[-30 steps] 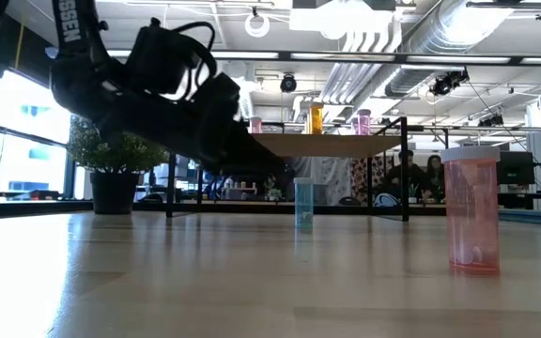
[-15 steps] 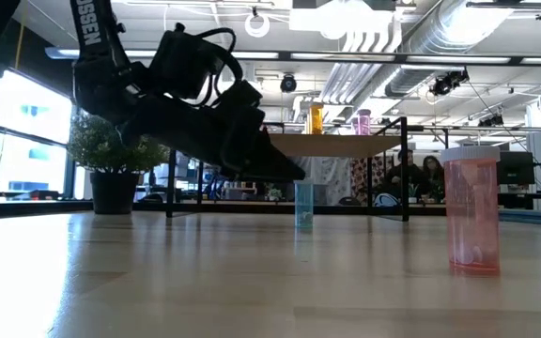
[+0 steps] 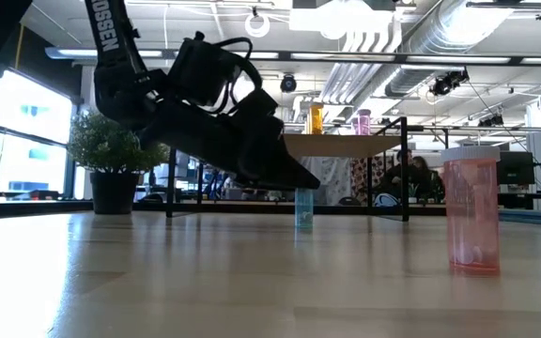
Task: Pick and place medicine bottles onto shelf by color
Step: Put the blue pill bottle on the shelf aligned with the other blue pill bottles
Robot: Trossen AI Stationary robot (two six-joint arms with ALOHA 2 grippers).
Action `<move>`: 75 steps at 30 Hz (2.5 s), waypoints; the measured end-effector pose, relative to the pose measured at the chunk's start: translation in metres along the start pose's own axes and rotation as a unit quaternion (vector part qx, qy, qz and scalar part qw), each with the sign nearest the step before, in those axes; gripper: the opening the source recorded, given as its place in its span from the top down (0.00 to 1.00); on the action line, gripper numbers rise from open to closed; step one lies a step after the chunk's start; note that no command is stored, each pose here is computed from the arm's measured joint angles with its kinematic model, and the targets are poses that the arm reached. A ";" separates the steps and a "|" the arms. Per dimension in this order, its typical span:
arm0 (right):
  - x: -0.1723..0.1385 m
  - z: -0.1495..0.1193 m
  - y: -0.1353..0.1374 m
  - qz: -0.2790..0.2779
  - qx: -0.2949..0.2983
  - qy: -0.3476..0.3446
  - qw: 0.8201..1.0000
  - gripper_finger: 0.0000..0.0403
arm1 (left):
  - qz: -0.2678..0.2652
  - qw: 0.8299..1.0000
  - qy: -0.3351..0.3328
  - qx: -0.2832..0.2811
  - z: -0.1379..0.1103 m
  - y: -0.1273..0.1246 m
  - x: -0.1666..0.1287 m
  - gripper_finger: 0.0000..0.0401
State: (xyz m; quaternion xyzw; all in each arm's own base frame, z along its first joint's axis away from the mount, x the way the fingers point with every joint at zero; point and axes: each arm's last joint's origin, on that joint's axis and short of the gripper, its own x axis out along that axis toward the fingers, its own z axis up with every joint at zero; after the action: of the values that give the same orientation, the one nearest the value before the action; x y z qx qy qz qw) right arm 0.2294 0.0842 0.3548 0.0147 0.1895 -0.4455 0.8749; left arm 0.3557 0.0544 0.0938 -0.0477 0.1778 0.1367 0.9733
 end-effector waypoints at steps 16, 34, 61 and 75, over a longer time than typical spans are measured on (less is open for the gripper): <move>0.000 0.000 0.000 0.004 0.000 0.007 1.000 0.59 | 0.004 1.000 0.004 0.000 -0.001 0.002 0.000 0.65; 0.000 -0.001 0.000 0.005 -0.004 0.011 1.000 0.59 | -0.037 0.999 0.001 -0.018 0.003 -0.001 -0.001 0.71; 0.000 -0.002 0.000 0.012 0.000 0.023 1.000 0.59 | 0.088 0.989 -0.111 -0.026 0.053 0.022 -0.134 0.71; 0.009 0.000 -0.002 -0.002 0.007 0.032 0.999 0.59 | 0.160 0.980 -0.114 -0.021 0.077 0.065 -0.185 0.71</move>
State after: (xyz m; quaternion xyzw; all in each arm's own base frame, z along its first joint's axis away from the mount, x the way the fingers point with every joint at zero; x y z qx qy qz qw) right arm 0.2323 0.0761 0.3525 0.0346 0.2143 -0.4483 0.8671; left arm 0.1970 0.0811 0.2290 -0.0235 0.0685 0.2994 0.9514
